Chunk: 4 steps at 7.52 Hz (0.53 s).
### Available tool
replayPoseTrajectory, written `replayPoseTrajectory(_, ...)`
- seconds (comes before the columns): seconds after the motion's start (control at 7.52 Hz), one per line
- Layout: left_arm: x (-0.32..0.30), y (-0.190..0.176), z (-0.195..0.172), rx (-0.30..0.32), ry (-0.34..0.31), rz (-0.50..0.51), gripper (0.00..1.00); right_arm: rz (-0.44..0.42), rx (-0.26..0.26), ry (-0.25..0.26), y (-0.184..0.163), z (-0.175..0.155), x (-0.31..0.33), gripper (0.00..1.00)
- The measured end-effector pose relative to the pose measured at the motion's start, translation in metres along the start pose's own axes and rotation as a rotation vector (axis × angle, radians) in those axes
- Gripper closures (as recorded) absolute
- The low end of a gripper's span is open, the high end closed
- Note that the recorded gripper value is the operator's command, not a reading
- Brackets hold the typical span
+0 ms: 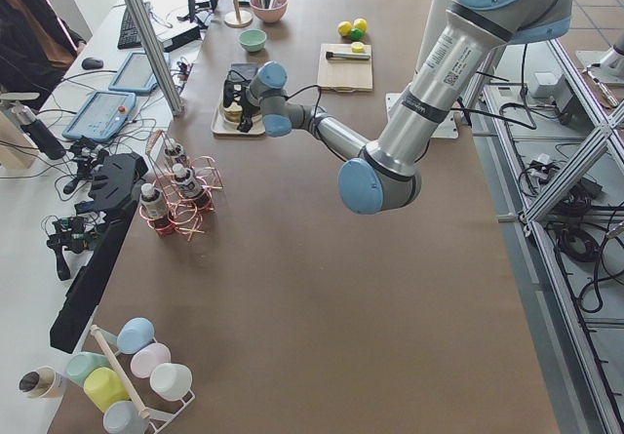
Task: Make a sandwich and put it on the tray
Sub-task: 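Open the left gripper and withdraw the left arm from the tray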
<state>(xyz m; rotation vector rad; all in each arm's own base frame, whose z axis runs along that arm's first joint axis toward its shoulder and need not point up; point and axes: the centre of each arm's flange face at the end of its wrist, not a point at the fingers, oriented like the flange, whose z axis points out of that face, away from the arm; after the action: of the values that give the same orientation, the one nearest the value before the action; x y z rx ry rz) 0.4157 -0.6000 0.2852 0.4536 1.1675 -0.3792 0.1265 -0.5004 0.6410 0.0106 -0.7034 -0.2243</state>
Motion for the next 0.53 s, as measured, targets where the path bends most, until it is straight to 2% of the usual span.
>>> replayPoseTrajectory(0.27,-0.019,-0.006,-0.019,0.001,0.008,0.033,0.02,0.002,0.000,-0.001,0.000,0.000,0.000,0.00)
replayPoseTrajectory(0.4,-0.038,-0.018,-0.041,-0.033,0.021,0.029,0.02,0.002,0.000,-0.001,0.000,0.001,0.001,0.00)
replayPoseTrajectory(0.53,-0.065,-0.043,-0.070,-0.120,0.041,0.050,0.02,0.001,0.001,-0.002,0.001,0.001,0.000,0.00)
